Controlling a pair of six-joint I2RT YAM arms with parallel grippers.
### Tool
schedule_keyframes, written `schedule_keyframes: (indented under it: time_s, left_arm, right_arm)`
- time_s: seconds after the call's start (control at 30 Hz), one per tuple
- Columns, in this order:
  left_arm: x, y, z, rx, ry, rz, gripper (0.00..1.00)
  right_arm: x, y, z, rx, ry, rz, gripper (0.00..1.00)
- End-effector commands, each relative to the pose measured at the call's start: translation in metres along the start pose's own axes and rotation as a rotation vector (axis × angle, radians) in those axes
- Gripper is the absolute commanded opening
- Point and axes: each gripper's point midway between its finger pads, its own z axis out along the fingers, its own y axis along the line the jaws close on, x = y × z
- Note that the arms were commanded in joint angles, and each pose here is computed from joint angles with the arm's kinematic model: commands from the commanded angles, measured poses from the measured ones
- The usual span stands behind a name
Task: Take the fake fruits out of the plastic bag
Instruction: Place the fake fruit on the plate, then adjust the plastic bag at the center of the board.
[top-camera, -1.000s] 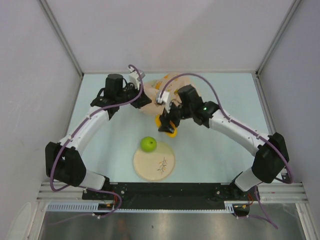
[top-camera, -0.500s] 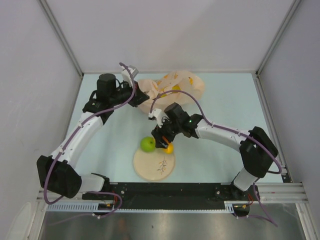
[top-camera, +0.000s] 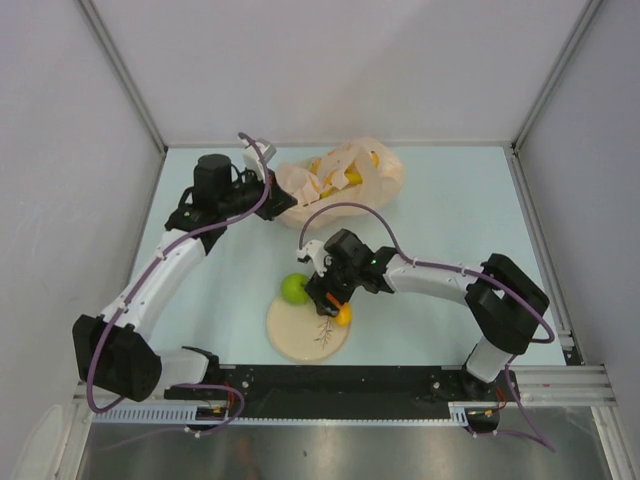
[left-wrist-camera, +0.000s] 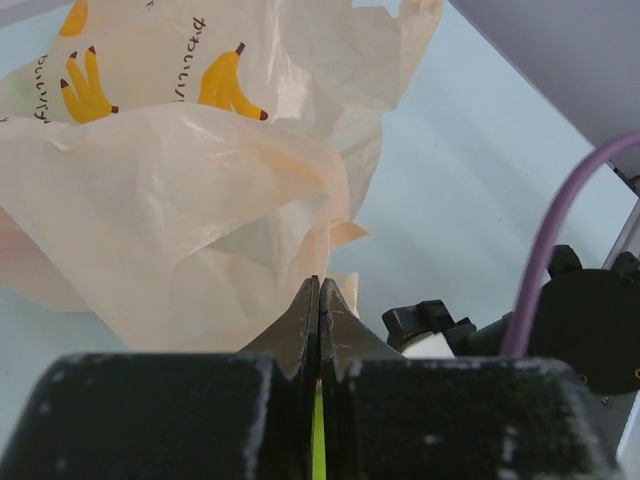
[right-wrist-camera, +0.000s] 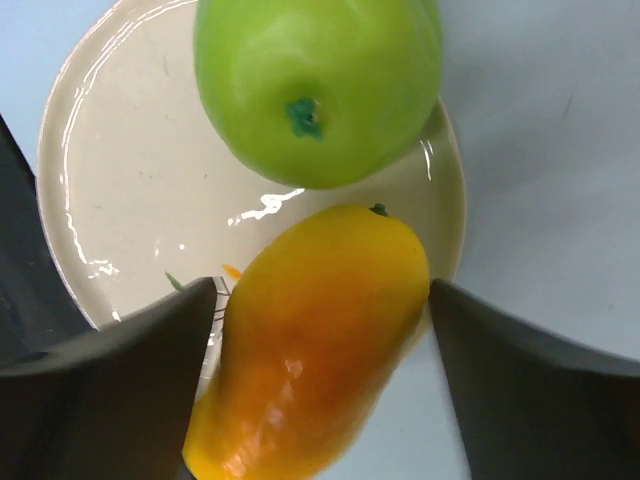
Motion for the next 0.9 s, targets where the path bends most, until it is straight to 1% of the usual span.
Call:
schedule_keyframes:
  time_s: [0.0,0.07,0.1,0.17,0.2,0.23,0.27,0.3,0.33,0.4,0.43,0.47,0.5,0.53,0.6,0.63,0.67,0.7,0.73,0.77,0.83,0.87]
  left_arm:
    - [-0.011,-0.004,-0.007,0.006,-0.053,0.02,0.0]
    - [-0.008,-0.004,-0.007,0.01,-0.05,0.015,0.0]
    - [-0.001,-0.004,-0.007,0.012,-0.04,0.008,0.0]
    - [0.002,-0.005,-0.007,0.015,-0.039,0.009,0.0]
    - [0.008,-0.004,-0.007,0.015,-0.027,0.003,0.0]
    - [0.009,-0.005,-0.007,0.02,-0.027,0.003,0.0]
    - [0.011,-0.005,-0.007,0.023,-0.024,0.001,0.0]
    - [0.014,-0.005,-0.006,0.025,-0.018,-0.002,0.0]
    - [0.014,-0.006,-0.006,0.031,-0.016,-0.003,0.0]
    - [0.016,-0.007,-0.006,0.038,-0.01,-0.005,0.0]
    - [0.017,-0.008,-0.006,0.045,-0.008,0.001,0.0]
    - [0.019,-0.009,-0.006,0.052,0.001,0.0,0.0]
    - [0.02,-0.011,-0.007,0.059,0.006,0.008,0.0]
    - [0.023,-0.011,-0.007,0.065,0.015,0.021,0.0]
    - [0.029,-0.01,-0.009,0.068,0.035,0.051,0.0]
    - [0.03,-0.011,-0.01,0.068,0.037,0.061,0.0]
    - [0.033,-0.011,-0.013,0.069,0.051,0.064,0.0]
    - [0.033,-0.014,-0.016,0.082,0.05,0.113,0.0]
    - [0.035,-0.015,-0.017,0.092,0.064,0.125,0.0]
    - [0.038,-0.016,-0.019,0.094,0.084,0.131,0.0]
    - [0.043,-0.013,-0.02,0.093,0.106,0.168,0.0]
    - [0.044,-0.011,-0.02,0.088,0.115,0.179,0.0]
  right_arm:
    - [-0.022,0.006,0.01,0.014,-0.081,-0.055,1.0]
    - [-0.024,0.006,0.005,0.01,-0.082,-0.06,1.0]
    - [-0.03,0.003,-0.005,0.011,-0.096,-0.063,1.0]
    - [-0.029,0.001,-0.025,0.003,-0.071,-0.084,1.0]
    - [-0.033,-0.011,-0.041,0.025,-0.087,-0.075,1.0]
    - [-0.04,-0.01,-0.065,0.02,-0.107,-0.087,1.0]
    - [-0.046,-0.018,-0.083,0.033,-0.135,-0.11,1.0]
    - [-0.054,-0.035,-0.102,0.068,-0.171,-0.096,1.0]
    - [-0.071,-0.035,-0.13,0.067,-0.242,-0.115,0.99]
    - [-0.088,-0.046,-0.156,0.098,-0.307,-0.15,0.97]
    - [-0.096,-0.059,-0.169,0.13,-0.345,-0.147,0.95]
    - [-0.111,-0.063,-0.18,0.148,-0.385,-0.166,0.92]
    - [-0.118,-0.069,-0.184,0.16,-0.405,-0.176,0.9]
    - [-0.125,-0.079,-0.183,0.18,-0.425,-0.181,0.85]
    - [-0.135,-0.093,-0.176,0.215,-0.441,-0.205,0.78]
    - [-0.136,-0.098,-0.171,0.219,-0.439,-0.205,0.7]
    - [-0.132,-0.108,-0.156,0.214,-0.415,-0.194,0.67]
    - [-0.138,-0.115,-0.151,0.227,-0.429,-0.204,0.63]
    - [-0.136,-0.125,-0.142,0.244,-0.415,-0.194,0.59]
    - [-0.131,-0.139,-0.128,0.263,-0.391,-0.172,0.58]
    - [-0.14,-0.161,-0.119,0.31,-0.422,-0.136,0.56]
    - [-0.133,-0.181,-0.108,0.331,-0.407,-0.094,0.56]
